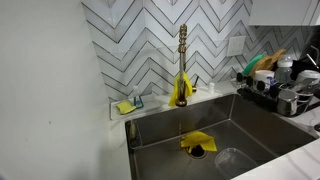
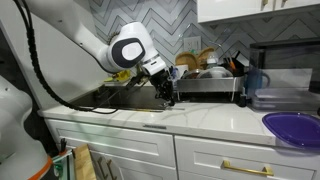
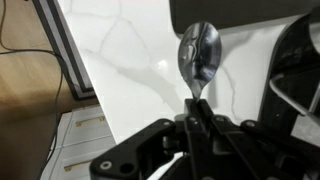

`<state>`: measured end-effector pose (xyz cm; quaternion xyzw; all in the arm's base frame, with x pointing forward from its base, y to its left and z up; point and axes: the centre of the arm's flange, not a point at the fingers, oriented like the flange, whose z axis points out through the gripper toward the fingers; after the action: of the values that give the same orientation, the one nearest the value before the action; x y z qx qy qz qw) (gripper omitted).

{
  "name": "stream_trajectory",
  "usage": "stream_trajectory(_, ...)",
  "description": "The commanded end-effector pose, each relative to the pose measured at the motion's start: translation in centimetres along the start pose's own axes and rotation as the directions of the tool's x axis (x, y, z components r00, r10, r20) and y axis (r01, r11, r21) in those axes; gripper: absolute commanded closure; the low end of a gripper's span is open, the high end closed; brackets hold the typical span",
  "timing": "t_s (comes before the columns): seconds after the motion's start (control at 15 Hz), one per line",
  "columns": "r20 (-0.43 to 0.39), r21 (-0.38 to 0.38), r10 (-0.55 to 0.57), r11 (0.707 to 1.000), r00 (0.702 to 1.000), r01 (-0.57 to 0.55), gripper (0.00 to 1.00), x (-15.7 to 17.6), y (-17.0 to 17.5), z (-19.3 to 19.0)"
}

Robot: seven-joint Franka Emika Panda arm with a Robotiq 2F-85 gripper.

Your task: Put the silver spoon under the running faucet then place it back on the counter.

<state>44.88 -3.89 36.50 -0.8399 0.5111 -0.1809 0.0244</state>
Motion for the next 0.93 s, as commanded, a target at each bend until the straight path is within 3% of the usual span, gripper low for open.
stream_trajectory(0.0, 0.075, 0.026, 0.016, 1.0, 0.997, -0.018, 0.98, 1.2, 2.1, 1.5)
stream_trajectory(0.6, 0.172, 0.042, 0.052, 0.997, 0.984, -0.06, 0.98, 2.7, 3.4, 3.8)
stream_trajectory(0.73, 0.178, 0.047, 0.052, 0.997, 0.983, -0.062, 0.68, 2.9, 3.5, 3.8)
stream_trajectory(0.87, 0.176, 0.043, 0.049, 0.997, 0.983, -0.057, 0.54, 3.1, 3.8, 3.5)
